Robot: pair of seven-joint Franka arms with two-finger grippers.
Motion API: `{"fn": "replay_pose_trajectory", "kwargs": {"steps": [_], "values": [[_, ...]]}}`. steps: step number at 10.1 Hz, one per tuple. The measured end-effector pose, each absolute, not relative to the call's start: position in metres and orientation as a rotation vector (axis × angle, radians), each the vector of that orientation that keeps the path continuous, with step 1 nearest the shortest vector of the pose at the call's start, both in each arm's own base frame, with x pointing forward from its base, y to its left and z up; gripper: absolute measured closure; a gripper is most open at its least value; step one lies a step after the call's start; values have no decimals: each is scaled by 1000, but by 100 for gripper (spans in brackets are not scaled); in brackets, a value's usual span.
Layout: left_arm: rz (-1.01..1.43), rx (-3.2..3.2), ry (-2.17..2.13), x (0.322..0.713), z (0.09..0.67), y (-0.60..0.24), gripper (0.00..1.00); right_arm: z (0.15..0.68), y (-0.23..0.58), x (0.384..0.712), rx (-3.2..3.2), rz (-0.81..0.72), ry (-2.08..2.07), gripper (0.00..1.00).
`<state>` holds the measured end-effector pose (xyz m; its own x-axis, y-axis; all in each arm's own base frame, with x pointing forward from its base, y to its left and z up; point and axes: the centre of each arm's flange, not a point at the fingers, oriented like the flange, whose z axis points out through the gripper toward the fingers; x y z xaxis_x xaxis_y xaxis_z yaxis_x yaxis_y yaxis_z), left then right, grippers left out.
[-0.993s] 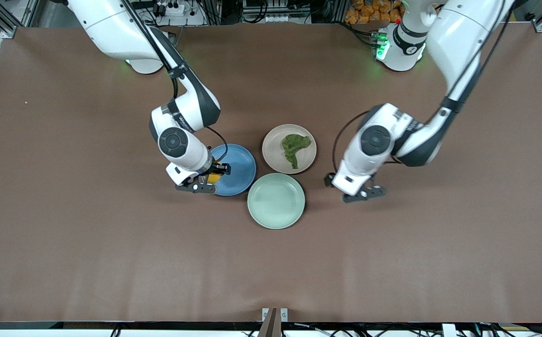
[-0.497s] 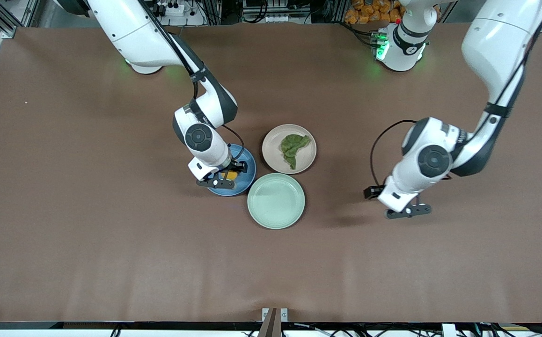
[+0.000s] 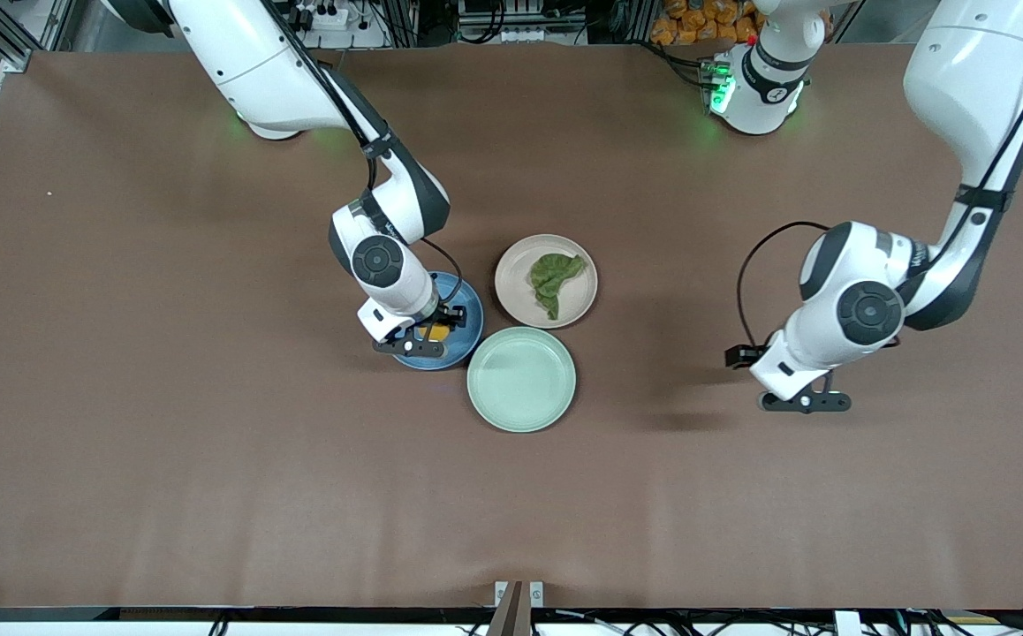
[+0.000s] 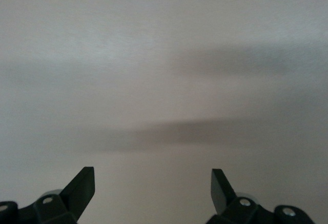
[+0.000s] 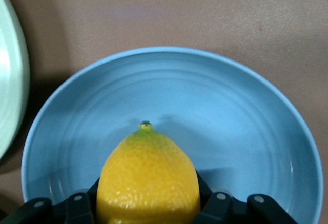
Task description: Place lemon and lettuce in plates
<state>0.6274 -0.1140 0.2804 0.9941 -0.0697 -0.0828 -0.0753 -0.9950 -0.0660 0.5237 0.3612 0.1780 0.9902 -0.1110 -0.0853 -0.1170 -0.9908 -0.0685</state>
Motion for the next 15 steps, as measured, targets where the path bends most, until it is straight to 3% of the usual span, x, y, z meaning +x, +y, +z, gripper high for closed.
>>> {"fn": "replay_pose_trajectory", "kwargs": {"steps": [3,6,10,15], "values": [[124,-3089,219,617,311,-80,0,180,361,527,-3057,114,179,0],[-9,-3152,150,593,369,-70,0,199,367,543,-3036,64,183,0],[-307,-3158,123,563,489,-83,0,266,364,588,-3053,140,181,0],[-192,-3161,156,551,582,-94,0,308,287,642,-3051,142,251,0]]}}
